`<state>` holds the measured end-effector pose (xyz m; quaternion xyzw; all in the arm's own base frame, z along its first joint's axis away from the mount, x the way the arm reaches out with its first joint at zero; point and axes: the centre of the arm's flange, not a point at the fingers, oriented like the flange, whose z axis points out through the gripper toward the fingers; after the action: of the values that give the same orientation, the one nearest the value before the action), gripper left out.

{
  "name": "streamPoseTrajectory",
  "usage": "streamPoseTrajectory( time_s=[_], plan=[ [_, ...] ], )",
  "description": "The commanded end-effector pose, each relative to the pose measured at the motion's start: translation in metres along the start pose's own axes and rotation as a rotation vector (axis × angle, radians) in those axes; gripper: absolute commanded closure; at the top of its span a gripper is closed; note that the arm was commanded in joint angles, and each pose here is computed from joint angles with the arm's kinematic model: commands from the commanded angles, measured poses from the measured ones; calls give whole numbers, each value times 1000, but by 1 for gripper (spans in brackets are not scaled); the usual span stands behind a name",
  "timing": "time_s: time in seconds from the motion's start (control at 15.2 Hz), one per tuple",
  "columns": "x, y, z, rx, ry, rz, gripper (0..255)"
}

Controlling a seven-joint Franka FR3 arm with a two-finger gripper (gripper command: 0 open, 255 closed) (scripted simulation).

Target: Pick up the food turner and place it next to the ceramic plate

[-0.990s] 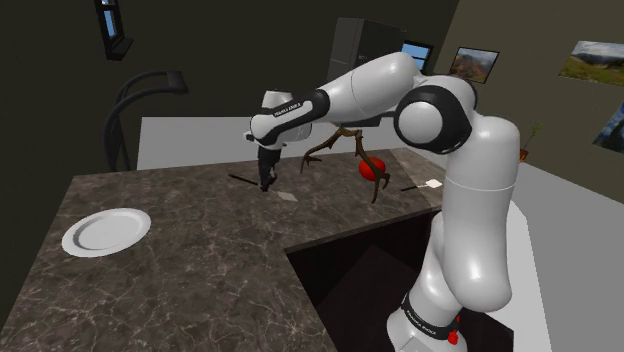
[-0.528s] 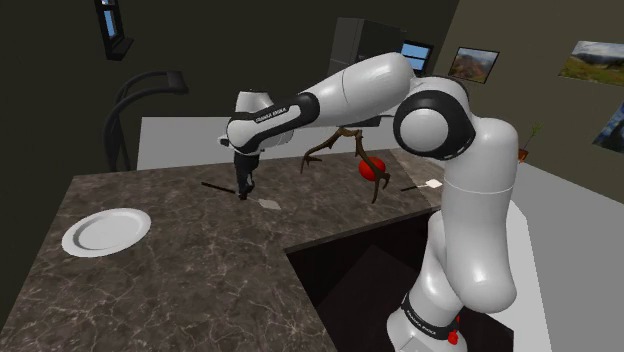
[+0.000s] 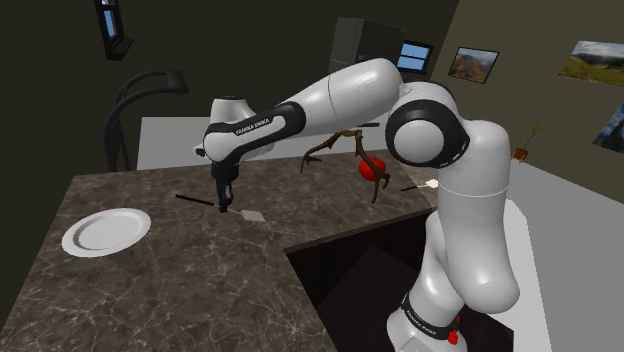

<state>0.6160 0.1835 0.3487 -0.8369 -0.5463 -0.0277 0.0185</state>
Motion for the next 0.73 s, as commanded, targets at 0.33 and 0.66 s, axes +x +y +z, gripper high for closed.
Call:
streamPoseTrajectory(
  time_s=[0.33, 0.66],
  plan=[
    [-1, 0, 37, 0, 0, 1, 255],
    [-3, 0, 63, 0, 0, 1, 255]
  ],
)
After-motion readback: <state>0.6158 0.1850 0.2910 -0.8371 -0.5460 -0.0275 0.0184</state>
